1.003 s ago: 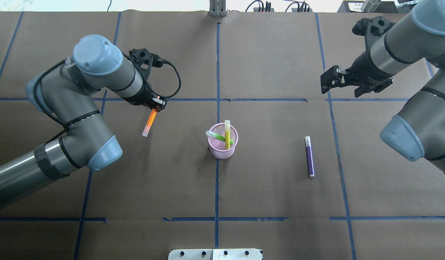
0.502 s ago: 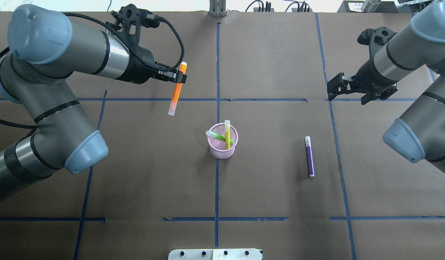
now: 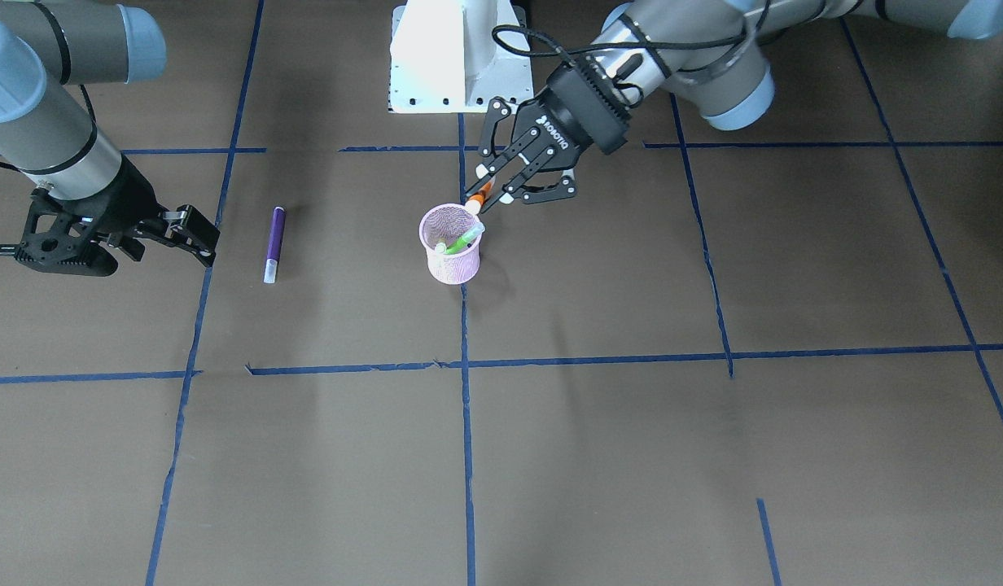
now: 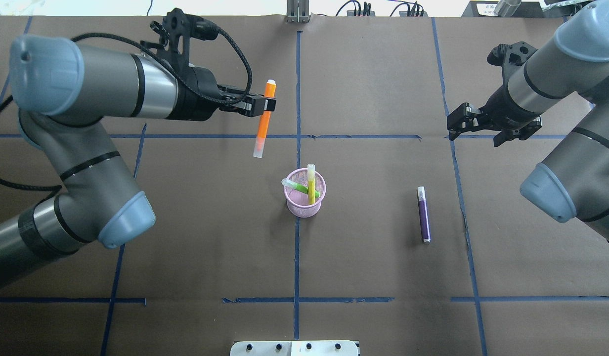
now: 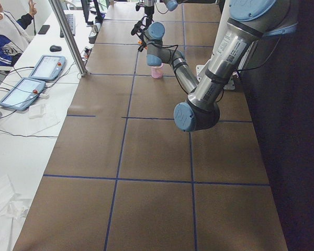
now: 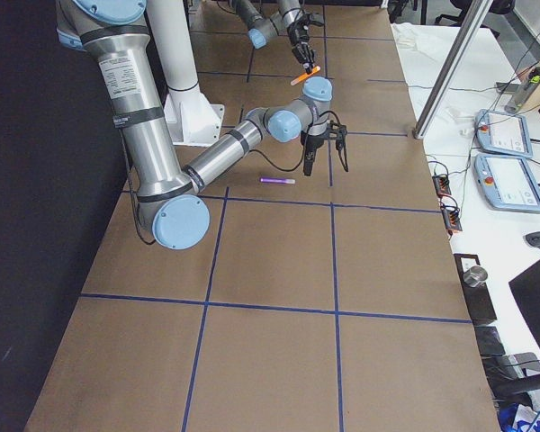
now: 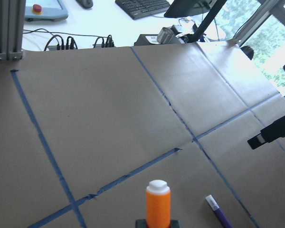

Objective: Collect pens into pen holder
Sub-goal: 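Carry the orange marker over the lavender cup with the left gripper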

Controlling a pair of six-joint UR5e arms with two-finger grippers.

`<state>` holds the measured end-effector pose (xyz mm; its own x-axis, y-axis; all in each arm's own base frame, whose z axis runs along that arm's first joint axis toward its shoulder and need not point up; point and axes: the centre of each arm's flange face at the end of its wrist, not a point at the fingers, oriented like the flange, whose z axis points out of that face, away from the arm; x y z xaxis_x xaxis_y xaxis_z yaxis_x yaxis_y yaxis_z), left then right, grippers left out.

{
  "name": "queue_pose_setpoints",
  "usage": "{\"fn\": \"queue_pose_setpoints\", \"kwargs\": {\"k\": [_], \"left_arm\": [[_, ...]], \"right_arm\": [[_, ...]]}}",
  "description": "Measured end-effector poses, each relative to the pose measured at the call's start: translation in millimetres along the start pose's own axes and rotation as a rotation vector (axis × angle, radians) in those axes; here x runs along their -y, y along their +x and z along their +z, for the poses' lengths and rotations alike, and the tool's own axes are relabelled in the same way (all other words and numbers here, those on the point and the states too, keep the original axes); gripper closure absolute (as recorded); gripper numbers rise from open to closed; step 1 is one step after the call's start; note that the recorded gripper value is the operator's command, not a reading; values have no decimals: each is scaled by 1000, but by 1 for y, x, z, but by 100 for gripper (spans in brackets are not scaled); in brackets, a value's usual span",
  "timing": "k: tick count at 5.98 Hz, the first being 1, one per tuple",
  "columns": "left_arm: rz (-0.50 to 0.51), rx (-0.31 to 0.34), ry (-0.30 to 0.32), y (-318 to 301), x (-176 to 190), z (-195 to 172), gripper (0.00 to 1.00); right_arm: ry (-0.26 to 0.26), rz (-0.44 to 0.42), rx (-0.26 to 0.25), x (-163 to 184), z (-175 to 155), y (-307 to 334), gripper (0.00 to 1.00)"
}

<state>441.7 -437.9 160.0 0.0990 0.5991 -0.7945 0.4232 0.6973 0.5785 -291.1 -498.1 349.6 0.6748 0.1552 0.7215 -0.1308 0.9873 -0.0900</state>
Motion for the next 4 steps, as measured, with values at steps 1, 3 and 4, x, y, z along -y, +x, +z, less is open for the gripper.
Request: {"fn": "queue_pose_setpoints", "kwargs": {"k": [1,3,4], "left_arm": [[3,-53,51,-16,-26,15,100],[3,-101,95,-30,-48,29,100],[-3,-109,100,-26,-57,33,100]], "right_arm": [[-6,-3,3,-3,3,-6,0],[-10,-8,5,-6,5,-11,0],[-10,-9,6,-7,5,-11,0]]}}
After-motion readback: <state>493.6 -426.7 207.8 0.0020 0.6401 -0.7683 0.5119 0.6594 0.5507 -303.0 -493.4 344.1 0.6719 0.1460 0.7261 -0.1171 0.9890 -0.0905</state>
